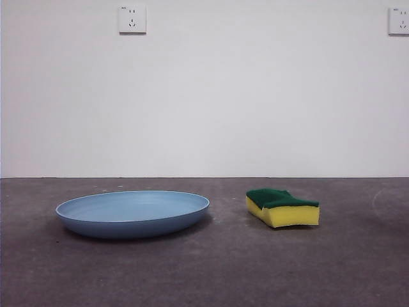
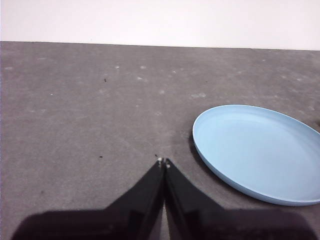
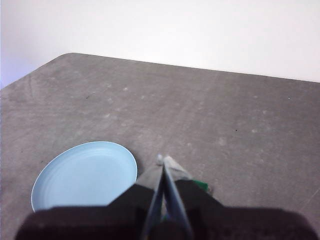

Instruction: Pick up the plate,pick up the cloth,clean the plate with the cloth

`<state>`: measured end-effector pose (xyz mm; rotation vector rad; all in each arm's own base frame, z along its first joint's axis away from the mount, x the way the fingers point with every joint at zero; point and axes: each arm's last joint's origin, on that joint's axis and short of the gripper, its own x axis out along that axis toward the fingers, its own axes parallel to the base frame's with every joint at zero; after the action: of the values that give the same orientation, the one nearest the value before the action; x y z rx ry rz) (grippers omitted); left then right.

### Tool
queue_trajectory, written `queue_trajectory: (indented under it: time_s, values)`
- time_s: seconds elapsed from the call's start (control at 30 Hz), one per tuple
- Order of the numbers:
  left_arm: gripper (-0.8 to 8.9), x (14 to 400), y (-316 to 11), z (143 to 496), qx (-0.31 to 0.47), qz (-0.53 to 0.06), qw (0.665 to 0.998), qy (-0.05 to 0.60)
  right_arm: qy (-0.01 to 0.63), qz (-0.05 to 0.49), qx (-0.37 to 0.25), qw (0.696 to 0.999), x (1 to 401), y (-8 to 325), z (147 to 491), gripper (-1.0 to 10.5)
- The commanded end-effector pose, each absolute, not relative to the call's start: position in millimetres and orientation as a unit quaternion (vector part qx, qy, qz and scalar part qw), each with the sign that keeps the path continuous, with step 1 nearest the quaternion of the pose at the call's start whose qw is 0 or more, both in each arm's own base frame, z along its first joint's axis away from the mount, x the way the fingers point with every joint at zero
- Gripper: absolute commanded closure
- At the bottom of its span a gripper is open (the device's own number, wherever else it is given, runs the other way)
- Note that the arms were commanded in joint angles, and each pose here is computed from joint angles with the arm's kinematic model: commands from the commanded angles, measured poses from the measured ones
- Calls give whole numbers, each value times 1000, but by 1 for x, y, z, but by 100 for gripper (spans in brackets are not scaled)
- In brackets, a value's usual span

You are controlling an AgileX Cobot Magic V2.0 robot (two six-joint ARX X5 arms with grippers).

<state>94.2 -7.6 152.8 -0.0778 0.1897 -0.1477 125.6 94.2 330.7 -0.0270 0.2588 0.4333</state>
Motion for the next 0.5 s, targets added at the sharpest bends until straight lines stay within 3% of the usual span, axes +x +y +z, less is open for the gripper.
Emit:
queue_trajectory:
  time_s: [0.03,0.4,0.5]
  values:
    - [817,95,-7,149,-44,-71,991,100,130,213,-10,968,126,94,329,946]
    - [817,95,-7,149,-44,-71,992,100,131,213,-13,968,126,94,328,946]
    - [817,95,-7,149,-44,-71,991,100,115,219,-69,966,124,93,329,946]
